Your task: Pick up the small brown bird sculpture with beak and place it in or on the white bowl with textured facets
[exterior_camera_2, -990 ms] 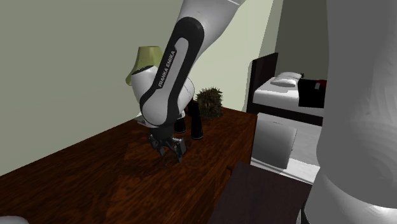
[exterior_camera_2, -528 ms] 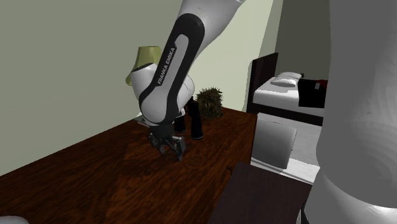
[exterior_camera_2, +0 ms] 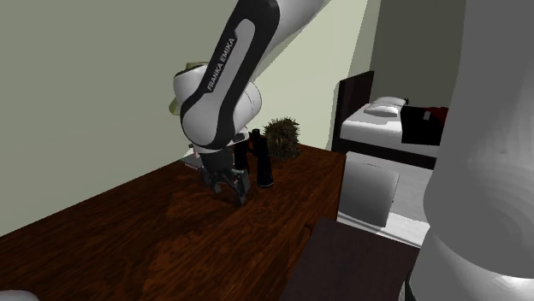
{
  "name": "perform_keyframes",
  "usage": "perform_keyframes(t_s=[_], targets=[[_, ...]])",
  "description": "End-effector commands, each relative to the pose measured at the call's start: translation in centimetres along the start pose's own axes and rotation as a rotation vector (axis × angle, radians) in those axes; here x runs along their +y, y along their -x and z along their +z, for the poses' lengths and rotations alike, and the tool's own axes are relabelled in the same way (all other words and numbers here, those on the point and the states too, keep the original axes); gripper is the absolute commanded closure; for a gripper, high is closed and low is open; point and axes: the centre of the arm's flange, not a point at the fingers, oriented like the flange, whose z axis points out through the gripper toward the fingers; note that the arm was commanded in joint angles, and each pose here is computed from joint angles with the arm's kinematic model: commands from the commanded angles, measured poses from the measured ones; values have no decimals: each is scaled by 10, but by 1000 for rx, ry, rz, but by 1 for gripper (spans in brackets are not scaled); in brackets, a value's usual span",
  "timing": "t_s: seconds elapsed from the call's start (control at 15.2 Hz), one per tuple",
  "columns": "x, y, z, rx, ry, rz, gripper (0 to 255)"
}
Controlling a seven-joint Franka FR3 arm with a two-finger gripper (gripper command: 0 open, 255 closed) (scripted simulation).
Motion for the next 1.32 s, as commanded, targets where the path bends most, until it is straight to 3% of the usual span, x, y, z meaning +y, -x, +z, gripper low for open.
perform_keyframes(t_s=[0.0, 1.25], targets=[[0, -1, -11, 0, 0, 0, 255], [12, -16, -109, 0, 0, 0, 255]])
